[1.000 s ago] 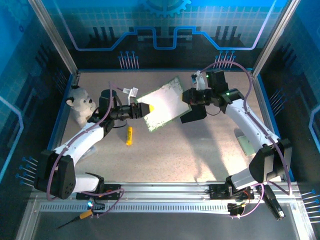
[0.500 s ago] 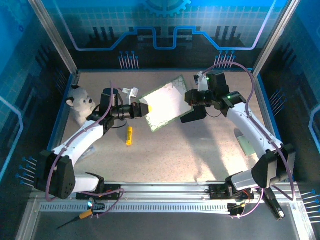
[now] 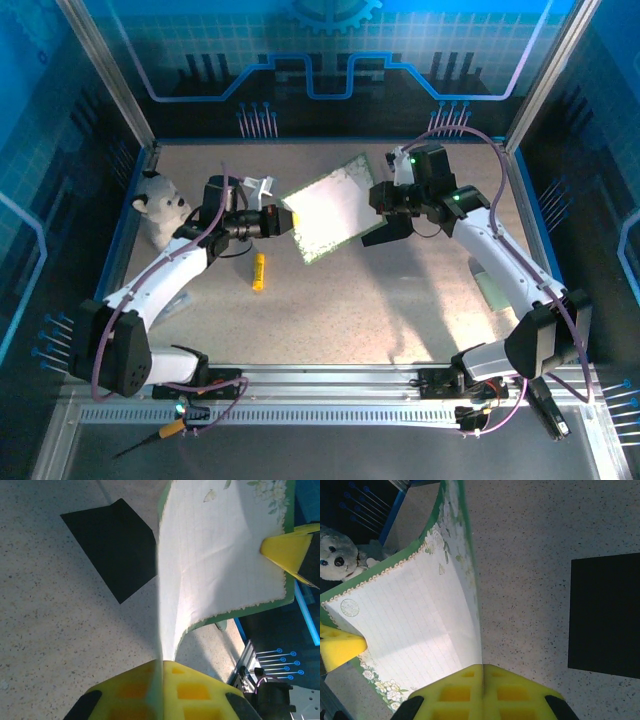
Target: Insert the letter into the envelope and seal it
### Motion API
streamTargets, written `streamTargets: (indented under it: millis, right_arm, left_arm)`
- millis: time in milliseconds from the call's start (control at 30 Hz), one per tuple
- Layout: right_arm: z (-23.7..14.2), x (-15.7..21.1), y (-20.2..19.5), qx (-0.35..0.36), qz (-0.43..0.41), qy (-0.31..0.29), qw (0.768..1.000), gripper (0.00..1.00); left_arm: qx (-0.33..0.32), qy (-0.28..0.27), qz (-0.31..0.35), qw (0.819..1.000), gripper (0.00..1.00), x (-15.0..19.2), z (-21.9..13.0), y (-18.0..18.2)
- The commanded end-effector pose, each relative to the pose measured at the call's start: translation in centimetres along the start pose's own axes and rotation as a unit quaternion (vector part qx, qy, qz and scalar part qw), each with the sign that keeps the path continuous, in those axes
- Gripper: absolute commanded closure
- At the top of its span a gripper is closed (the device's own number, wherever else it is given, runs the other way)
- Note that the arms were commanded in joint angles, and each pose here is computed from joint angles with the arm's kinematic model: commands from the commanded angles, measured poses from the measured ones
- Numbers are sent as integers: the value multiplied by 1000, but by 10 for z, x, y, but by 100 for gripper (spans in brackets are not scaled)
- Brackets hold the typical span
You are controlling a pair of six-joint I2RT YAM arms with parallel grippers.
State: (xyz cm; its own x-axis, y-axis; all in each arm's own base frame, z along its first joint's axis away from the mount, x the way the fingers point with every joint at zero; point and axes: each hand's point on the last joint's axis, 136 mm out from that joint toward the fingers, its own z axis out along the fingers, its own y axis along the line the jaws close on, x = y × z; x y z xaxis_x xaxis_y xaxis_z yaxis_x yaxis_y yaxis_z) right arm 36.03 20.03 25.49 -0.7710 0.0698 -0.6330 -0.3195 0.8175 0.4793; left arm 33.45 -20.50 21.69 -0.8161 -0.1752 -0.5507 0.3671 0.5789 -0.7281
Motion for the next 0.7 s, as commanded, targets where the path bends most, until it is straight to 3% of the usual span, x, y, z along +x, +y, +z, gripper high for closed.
streamTargets:
  millis: [0, 667]
  right_arm:
    - [-9, -3, 14, -16, -23, -16, 999, 100]
    - [21, 24, 52, -66, -52, 9, 996, 100]
  left_arm:
    - [-11, -5, 11, 1000, 95, -9, 1, 0]
    - [5, -21, -26, 999, 98, -27, 18, 4]
